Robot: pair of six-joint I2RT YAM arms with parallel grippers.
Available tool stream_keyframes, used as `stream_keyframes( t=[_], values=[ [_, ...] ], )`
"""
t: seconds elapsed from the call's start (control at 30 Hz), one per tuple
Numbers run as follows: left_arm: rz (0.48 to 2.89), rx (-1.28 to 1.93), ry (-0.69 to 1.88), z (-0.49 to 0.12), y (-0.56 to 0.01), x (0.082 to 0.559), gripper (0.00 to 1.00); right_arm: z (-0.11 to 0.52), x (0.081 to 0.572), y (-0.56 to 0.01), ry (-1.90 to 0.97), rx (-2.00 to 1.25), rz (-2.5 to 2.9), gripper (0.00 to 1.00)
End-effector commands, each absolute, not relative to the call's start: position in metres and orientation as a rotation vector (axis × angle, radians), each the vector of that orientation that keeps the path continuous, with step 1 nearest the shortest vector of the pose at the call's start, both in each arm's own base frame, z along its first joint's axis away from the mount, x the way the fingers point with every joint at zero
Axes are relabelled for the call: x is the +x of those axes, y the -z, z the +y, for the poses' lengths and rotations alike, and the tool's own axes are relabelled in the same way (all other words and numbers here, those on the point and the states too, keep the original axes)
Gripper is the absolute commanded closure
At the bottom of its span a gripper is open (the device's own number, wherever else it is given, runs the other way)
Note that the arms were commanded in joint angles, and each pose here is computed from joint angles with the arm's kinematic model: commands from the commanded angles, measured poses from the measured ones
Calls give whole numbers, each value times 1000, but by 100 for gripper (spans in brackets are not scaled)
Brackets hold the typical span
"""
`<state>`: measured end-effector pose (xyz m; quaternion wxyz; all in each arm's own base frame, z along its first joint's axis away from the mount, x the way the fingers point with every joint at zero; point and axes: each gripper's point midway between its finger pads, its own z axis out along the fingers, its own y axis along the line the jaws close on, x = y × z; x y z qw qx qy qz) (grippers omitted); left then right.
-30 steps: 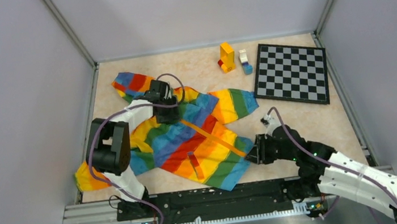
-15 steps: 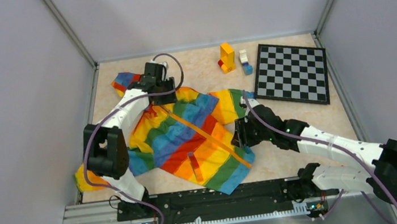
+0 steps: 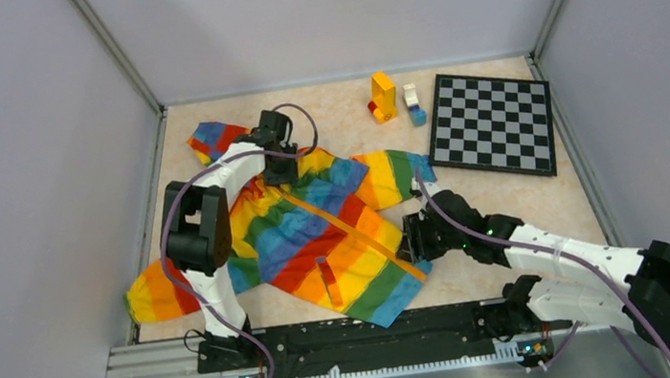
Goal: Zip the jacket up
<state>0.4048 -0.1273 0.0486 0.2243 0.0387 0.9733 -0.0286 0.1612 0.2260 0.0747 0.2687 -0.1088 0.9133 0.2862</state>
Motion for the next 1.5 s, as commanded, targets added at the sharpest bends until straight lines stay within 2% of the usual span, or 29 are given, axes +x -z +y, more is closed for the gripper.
stream_keyframes(
  t=[0.0,0.07,0.13,0.2,0.23,0.4,0.5,0.63,0.73,0.8,1.0,1.47],
  values=[
    [2605,89,62,-121,-74,406,49,236,165,-78,-851,-274,2424,53],
    [2584,87,84,-122,-80,403,45,235,165,-69,-832,-271,2454,53],
    [2564,84,88,-121,-85,402,45,233,165,-63,-816,-271,2472,53],
    [2564,82,78,-119,-85,400,59,232,166,-60,-807,-268,2482,54],
    [2568,80,74,-119,-83,400,63,231,166,-60,-805,-269,2483,54],
    [2613,70,78,-121,-72,399,76,229,166,-61,-810,-258,2478,54],
    [2598,64,86,-122,-75,399,73,227,165,-60,-809,-252,2479,54],
    [2561,71,142,-126,-86,395,46,226,163,-56,-809,-246,2488,54],
    [2517,50,128,-121,-96,394,38,227,163,-55,-822,-239,2490,54],
    [2484,40,99,-116,-100,394,39,228,161,-54,-835,-241,2495,55],
    [2477,13,40,-108,-97,395,58,228,159,-50,-845,-227,2510,55],
    [2595,50,-1,-111,-53,399,62,229,159,-49,-849,-219,2519,55]
  ],
)
